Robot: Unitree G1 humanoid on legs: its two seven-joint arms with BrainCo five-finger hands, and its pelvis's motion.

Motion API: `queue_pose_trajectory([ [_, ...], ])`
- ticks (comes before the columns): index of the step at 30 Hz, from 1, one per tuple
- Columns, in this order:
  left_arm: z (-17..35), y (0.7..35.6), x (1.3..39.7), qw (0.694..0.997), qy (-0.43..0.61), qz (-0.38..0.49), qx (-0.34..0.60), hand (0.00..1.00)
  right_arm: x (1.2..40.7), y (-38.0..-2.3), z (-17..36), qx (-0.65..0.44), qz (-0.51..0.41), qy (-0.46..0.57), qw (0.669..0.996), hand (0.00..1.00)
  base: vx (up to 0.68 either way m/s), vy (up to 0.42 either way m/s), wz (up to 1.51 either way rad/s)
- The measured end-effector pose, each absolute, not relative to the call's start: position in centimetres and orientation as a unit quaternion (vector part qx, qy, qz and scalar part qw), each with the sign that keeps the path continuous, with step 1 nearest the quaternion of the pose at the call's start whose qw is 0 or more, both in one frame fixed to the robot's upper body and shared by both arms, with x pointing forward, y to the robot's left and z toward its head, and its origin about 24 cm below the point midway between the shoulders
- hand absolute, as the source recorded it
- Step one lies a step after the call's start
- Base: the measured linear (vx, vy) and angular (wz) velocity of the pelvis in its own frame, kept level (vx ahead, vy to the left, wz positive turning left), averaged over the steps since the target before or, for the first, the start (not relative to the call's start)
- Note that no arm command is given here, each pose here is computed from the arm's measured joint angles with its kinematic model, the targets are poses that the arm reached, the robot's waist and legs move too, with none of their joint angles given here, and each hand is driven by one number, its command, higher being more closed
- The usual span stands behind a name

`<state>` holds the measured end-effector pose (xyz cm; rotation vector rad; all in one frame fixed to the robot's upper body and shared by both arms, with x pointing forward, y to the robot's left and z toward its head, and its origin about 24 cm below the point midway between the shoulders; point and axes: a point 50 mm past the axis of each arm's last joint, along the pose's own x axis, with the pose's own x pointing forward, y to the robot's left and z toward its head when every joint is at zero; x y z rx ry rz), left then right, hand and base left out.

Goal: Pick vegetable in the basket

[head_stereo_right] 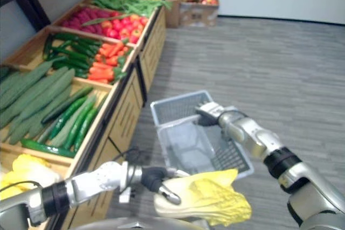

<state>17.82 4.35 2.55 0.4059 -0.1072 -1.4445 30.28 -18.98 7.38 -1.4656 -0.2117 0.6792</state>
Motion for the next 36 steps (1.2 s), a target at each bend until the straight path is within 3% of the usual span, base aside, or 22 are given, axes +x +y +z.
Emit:
queue_pose_trajectory([
  [5, 1.7, 2.2, 19.2, 0.770, -0.081, -0.595, 0.215, 1.00, 29.6, -18.5, 8.6, -0.636, 0.296, -0.119, 0.703, 1.00, -0.03, -0.028, 0.15],
  [15, -1.4, 0.9, 22.0, 0.809, -0.035, -0.512, 0.286, 1.00, 28.3, -18.2, 7.2, -0.615, 0.319, -0.100, 0.714, 1.00, -0.03, -0.019, 0.04],
  [21, -3.1, 1.1, 23.2, 0.814, -0.001, -0.477, 0.333, 1.00, 28.3, -18.0, 7.1, -0.602, 0.325, -0.092, 0.724, 1.00, 0.00, 0.000, 0.01],
  [22, -3.2, 1.2, 23.6, 0.815, 0.002, -0.468, 0.342, 0.00, 28.3, -18.0, 7.1, -0.601, 0.326, -0.090, 0.724, 1.00, -0.02, -0.003, 0.05],
  [36, -3.8, 1.7, 25.2, 0.815, 0.019, -0.428, 0.389, 0.00, 28.2, -18.3, 6.5, -0.589, 0.333, -0.072, 0.733, 1.00, -0.03, -0.011, 0.04],
])
